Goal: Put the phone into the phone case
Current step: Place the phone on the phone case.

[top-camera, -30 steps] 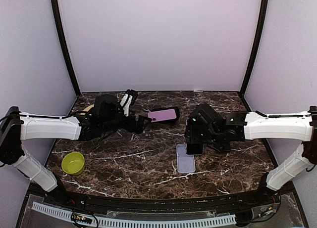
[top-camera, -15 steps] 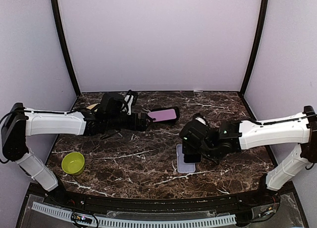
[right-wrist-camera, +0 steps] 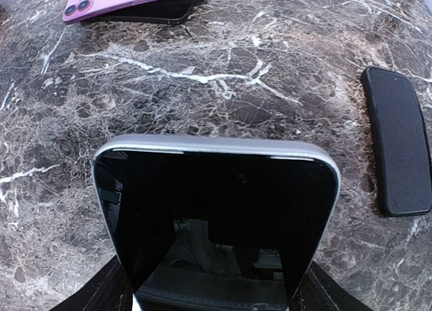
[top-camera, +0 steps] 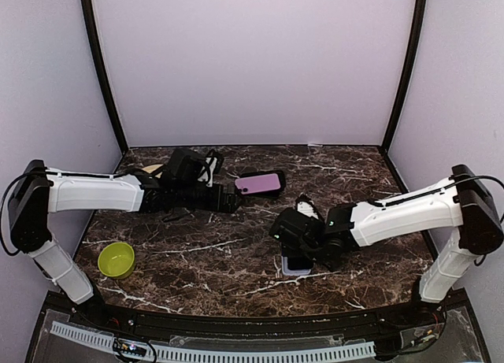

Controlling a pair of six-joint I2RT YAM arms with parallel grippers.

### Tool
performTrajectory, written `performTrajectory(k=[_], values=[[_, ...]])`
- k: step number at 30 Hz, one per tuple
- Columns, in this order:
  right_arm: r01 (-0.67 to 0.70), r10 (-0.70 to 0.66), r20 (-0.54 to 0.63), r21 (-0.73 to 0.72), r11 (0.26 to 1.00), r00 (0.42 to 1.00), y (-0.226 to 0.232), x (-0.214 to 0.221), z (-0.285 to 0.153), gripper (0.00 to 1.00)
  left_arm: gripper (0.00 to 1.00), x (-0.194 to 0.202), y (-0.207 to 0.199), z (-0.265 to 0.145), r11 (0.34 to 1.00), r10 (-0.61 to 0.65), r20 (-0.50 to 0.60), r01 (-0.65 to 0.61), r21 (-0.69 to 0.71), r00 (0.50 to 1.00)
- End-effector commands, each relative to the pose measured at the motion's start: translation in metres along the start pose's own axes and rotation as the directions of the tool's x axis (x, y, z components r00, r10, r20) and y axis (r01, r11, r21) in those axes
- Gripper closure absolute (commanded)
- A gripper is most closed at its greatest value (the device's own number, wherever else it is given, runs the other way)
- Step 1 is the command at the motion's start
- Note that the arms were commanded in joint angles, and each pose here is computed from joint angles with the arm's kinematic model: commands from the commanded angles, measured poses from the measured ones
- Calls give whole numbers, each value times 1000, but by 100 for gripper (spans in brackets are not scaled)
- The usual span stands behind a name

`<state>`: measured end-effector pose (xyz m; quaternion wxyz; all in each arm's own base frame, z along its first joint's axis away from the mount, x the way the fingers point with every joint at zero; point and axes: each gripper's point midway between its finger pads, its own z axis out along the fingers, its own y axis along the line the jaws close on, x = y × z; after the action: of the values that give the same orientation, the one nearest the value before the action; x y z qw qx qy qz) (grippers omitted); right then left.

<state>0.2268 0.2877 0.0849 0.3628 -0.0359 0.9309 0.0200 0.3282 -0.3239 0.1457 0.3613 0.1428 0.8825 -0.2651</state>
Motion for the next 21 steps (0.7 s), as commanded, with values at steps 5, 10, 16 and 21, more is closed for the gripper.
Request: performTrajectory(k=[5, 10, 16, 21], values=[[-32, 32, -6, -38, 999, 999, 26, -5, 3, 100, 1, -5, -8, -4, 1000, 4, -6, -4, 21, 1000], [-34, 33, -24, -28, 999, 999, 24, 1, 8, 100, 1, -5, -8, -4, 1000, 6, -6, -6, 21, 1000], [-17, 16, -33, -10, 1000, 999, 20, 6, 10, 100, 1, -7, -9, -5, 1000, 12, -2, -12, 21, 1000], [-8, 9, -65, 9, 1000, 998, 14, 20, 17, 100, 1, -8, -10, -6, 1000, 14, 1, -14, 24, 1000]])
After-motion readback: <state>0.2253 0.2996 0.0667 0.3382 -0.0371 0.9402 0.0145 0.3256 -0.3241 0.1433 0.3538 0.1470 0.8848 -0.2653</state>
